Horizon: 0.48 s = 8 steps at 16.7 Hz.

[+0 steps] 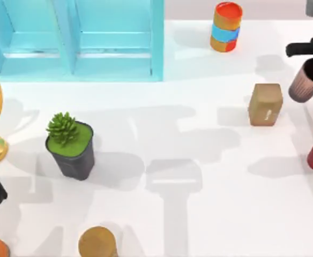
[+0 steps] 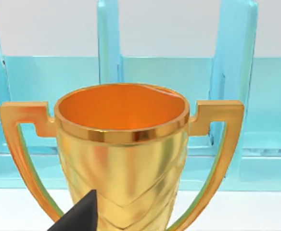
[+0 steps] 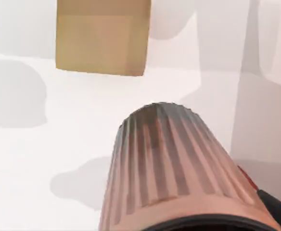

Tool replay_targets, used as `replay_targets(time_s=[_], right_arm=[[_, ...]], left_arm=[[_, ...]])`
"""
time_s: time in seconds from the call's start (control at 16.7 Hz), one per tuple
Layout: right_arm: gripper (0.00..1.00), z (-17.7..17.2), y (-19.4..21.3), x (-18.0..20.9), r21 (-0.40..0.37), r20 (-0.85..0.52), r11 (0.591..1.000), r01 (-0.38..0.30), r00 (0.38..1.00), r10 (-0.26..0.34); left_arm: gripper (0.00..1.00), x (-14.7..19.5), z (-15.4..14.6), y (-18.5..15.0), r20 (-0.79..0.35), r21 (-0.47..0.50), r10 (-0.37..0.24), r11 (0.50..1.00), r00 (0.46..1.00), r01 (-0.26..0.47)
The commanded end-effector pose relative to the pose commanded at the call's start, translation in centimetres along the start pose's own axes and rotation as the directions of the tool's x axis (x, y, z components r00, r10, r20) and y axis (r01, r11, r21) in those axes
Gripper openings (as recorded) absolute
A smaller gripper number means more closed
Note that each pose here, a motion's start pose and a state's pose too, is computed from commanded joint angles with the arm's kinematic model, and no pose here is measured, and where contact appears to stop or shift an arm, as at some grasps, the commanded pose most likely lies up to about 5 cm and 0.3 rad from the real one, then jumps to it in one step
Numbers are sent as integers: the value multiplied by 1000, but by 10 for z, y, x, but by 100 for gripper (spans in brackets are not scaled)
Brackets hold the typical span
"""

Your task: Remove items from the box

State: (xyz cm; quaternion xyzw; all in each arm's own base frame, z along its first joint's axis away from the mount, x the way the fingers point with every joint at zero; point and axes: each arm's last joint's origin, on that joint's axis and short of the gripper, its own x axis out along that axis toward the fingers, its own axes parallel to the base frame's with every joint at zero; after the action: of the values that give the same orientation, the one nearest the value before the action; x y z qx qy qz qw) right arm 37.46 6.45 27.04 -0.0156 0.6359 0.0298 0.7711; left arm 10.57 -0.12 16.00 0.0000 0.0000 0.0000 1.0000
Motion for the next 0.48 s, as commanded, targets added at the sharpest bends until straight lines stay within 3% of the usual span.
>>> replay_targets(time_s=[0.24,0.48], right_arm=[[0,-49,80,19,1,-55,1000,-14,998,14],[0,-100,103,41,53,-164,998,46,986,-37]], left_arm=[[100,0,0,0,0,0,0,1000,1000,0],[100,0,0,0,0,0,0,1000,1000,0]])
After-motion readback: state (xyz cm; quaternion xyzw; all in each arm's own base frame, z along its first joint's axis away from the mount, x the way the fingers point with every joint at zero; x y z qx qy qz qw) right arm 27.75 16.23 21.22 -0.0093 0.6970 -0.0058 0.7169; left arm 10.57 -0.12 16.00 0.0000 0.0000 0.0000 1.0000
